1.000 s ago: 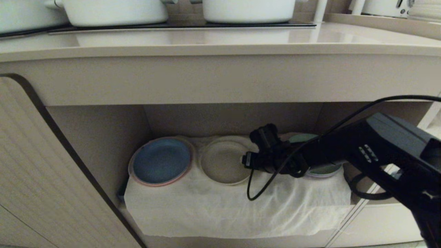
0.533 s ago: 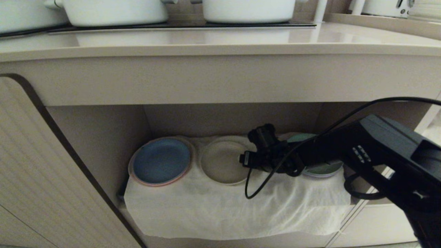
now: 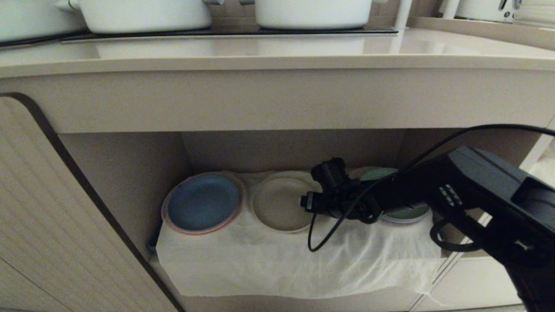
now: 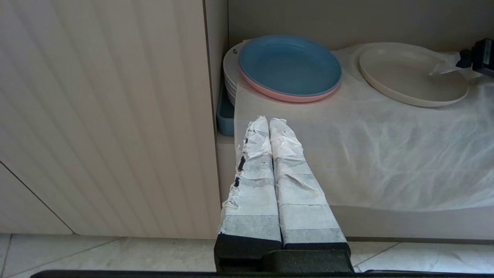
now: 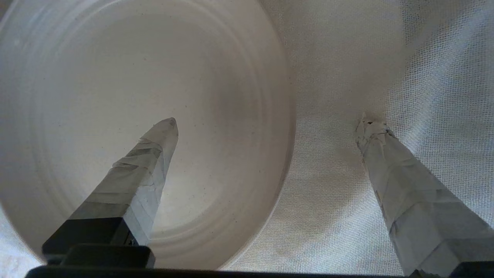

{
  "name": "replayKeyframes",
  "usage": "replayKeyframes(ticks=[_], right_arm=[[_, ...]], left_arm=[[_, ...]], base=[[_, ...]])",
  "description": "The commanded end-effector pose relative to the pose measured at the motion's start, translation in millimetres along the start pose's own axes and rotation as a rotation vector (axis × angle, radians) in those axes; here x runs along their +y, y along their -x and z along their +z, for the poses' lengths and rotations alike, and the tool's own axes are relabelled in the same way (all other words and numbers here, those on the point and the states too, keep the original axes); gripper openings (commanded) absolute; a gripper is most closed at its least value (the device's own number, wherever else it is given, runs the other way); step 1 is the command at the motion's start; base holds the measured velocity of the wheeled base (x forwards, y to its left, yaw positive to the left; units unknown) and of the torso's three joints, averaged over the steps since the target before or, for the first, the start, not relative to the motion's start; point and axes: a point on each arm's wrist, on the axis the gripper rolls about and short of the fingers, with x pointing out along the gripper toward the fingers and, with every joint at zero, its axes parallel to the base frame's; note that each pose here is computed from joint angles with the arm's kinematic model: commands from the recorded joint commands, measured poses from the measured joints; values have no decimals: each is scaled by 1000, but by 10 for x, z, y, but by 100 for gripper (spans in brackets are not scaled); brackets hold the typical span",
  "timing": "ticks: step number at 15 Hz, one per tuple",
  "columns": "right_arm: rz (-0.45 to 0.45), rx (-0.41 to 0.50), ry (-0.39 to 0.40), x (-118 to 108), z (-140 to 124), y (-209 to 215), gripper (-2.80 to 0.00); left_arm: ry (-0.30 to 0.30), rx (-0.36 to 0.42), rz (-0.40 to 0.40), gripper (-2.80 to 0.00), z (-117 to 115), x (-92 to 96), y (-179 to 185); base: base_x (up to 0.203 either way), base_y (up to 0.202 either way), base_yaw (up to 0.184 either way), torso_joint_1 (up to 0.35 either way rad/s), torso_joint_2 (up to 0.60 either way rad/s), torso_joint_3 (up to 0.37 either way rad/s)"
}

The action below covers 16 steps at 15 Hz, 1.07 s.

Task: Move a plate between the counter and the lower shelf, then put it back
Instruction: Pick up the plate in the cupboard

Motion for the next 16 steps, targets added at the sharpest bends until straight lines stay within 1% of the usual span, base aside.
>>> replayKeyframes(ticks=[1,9,10,16], right_arm=[[-2,2,-3,0,-9,-8,0],[-4,4,2,2,-23,-18,0],[-4,4,2,2,-23,-18,-280],[-10,9,2,10,-6,-10,-280]], left_arm=[[1,-1,1,-280,0,0,0],[1,-1,1,-280,0,0,0],[1,-1,1,-280,0,0,0],[1,-1,1,-280,0,0,0]], base=[[0,0,0,0,0,0],[0,0,0,0,0,0],[0,0,0,0,0,0],[0,0,0,0,0,0]])
